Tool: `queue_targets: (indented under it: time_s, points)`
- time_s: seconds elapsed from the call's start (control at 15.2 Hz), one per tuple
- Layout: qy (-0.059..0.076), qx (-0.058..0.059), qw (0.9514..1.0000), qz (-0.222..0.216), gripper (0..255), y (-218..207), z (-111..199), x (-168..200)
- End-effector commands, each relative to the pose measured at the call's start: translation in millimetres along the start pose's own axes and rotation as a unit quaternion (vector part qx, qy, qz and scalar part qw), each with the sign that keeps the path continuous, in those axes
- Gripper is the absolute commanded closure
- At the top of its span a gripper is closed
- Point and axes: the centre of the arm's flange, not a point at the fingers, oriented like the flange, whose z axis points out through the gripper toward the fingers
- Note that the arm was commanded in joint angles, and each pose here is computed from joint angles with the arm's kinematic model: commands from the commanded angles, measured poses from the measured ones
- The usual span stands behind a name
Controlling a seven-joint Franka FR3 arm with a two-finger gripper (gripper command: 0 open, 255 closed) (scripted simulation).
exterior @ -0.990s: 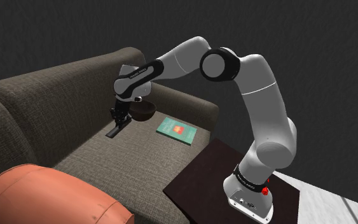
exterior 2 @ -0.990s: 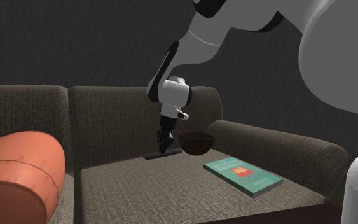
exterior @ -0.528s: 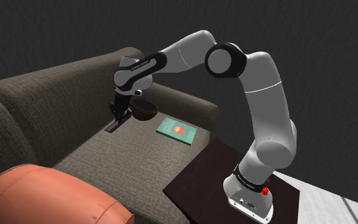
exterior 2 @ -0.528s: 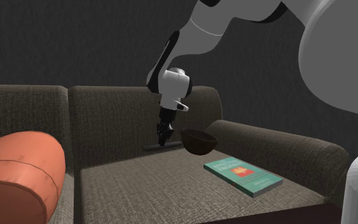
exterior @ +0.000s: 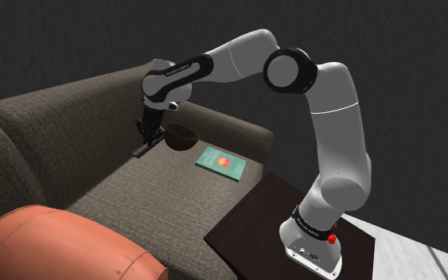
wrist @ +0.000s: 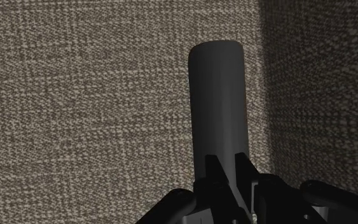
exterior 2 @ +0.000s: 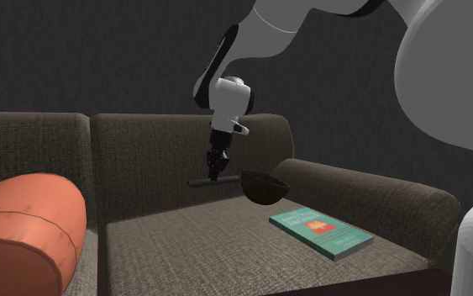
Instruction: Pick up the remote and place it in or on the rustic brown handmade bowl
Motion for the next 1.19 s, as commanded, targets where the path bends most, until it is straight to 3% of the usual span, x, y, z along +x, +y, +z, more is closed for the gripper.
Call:
queue_targets:
  time_s: [0.0,0.73,1.12]
  points:
    - [0.000,0.000,1.0000,0.000,255,0,-10,-2]
    - [0.000,0.000,1.0000,0.000,255,-2,-66,-15]
    - [0.000,0.000,1.0000,0.000,255,25,-77,58]
